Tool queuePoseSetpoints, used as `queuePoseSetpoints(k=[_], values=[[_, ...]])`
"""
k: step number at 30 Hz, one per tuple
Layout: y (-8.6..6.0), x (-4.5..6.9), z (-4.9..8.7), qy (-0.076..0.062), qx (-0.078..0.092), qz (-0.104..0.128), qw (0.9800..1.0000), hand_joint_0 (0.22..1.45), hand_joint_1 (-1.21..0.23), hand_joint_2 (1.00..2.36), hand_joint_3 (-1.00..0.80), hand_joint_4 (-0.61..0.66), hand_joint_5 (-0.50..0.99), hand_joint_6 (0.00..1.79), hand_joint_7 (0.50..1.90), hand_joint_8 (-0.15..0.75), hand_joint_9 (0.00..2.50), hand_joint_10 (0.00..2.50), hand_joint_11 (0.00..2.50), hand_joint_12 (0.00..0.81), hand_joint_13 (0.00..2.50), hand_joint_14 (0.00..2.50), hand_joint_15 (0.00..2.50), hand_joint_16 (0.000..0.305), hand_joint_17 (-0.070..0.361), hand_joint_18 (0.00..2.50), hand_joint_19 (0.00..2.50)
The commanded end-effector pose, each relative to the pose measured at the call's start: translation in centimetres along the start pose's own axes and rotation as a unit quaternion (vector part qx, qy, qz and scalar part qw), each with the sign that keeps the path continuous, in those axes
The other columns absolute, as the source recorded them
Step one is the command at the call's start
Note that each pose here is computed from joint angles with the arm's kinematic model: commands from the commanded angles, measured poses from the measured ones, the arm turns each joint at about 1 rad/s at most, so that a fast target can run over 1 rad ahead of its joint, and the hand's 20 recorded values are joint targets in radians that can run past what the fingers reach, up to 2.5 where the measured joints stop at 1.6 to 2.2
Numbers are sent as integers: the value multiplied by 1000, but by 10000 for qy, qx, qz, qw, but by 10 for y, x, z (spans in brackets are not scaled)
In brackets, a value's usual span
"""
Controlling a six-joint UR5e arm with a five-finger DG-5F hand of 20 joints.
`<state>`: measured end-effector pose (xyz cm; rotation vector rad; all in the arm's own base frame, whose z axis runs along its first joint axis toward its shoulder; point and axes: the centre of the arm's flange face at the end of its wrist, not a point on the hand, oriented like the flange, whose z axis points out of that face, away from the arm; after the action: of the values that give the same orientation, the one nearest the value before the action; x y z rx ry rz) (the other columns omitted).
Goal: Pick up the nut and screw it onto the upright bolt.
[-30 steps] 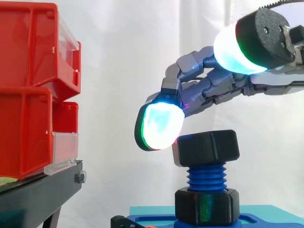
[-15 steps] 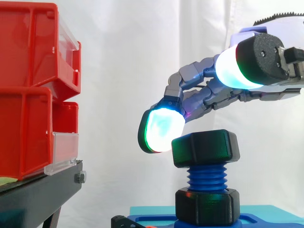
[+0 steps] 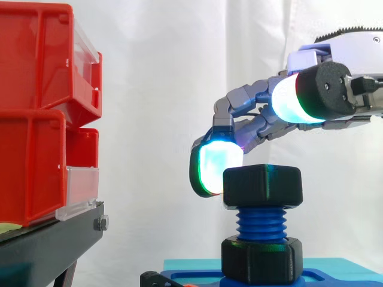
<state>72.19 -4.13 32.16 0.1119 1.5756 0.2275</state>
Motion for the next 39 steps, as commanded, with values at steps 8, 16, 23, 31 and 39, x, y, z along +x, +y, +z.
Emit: queuePoseSetpoints(k=[8,16,23,31,39], values=[[-16,-3,-3,37,-91,-23,9999,518,-273,1000,-500,274,-49,514,1402,319,742,0,0,264,610,0,0,27,61,366,0],[-24,-5,-5,47,-136,-22,9999,530,-202,1000,-500,224,14,540,1427,303,986,1,0,228,745,0,0,21,46,455,0],[-24,-5,-5,26,-148,-22,9999,532,-131,1000,-500,201,34,505,1477,296,1128,0,22,214,819,0,0,18,40,505,0],[-19,-20,1,-86,-283,-16,9996,524,-100,1000,-500,289,-91,504,1046,301,1006,0,34,245,764,0,0,22,50,463,0],[-8,-42,7,-158,-455,-12,9988,515,-88,1000,-500,217,-146,502,751,275,824,0,0,268,657,0,0,27,61,397,0]])
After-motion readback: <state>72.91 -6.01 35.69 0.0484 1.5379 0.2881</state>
